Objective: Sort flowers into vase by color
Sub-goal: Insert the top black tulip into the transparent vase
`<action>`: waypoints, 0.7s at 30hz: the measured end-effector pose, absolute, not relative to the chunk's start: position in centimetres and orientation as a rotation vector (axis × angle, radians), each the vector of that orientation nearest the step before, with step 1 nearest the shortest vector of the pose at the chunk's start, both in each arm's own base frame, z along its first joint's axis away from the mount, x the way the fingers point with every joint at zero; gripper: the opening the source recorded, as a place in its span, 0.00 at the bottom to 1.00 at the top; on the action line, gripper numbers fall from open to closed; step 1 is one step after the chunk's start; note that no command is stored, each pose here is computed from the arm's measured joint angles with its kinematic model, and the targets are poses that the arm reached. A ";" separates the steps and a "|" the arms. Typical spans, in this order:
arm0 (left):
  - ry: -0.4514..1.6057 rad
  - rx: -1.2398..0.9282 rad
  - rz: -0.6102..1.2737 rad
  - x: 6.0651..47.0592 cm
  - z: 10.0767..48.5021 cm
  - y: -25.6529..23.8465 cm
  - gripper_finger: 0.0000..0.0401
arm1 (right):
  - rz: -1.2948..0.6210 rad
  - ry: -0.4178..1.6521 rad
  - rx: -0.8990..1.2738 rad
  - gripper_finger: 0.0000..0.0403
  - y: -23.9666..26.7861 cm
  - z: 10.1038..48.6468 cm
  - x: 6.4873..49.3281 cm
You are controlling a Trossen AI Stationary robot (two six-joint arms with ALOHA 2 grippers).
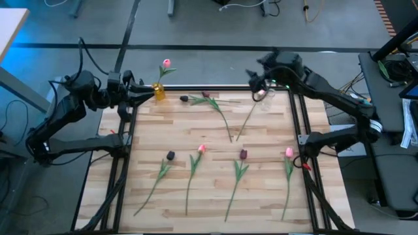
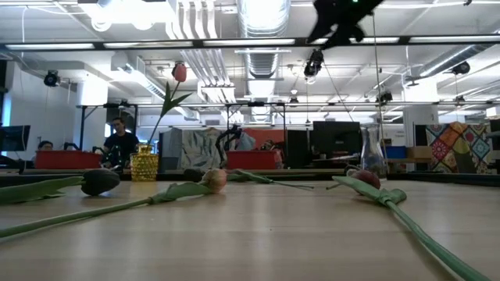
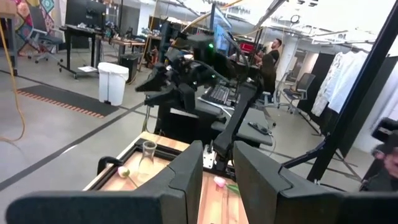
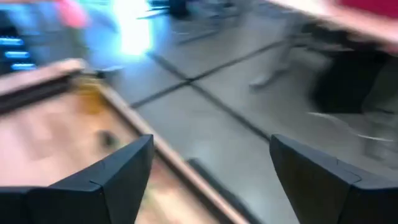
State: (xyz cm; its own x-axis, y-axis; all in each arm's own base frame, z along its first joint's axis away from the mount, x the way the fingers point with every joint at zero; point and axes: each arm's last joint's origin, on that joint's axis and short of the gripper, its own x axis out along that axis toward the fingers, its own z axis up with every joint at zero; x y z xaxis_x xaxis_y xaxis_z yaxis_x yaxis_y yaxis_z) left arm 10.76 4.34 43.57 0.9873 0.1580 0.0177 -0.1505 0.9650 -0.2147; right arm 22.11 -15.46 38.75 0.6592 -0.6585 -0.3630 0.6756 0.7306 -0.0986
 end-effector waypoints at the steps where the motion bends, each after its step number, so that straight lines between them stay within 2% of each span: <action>1: -0.033 -0.215 0.156 10.8 43.5 4.4 0.19 | -0.695 0.392 0.066 0.75 -15.8 39.0 23.0; 6: -0.023 -0.220 0.158 11.1 43.3 4.5 0.19 | -0.401 0.536 0.194 0.61 -18.2 37.9 27.7; 11: -0.018 -0.226 0.158 11.2 43.3 4.5 0.19 | -0.274 0.831 0.266 0.50 -21.3 33.7 31.3; 15: -0.016 -0.233 0.159 11.2 43.2 4.6 0.19 | -0.214 1.002 0.276 0.48 -23.6 30.5 33.7; 21: -0.018 -0.237 0.159 11.1 43.3 4.5 0.19 | -0.135 1.131 0.236 0.50 -26.2 26.3 37.2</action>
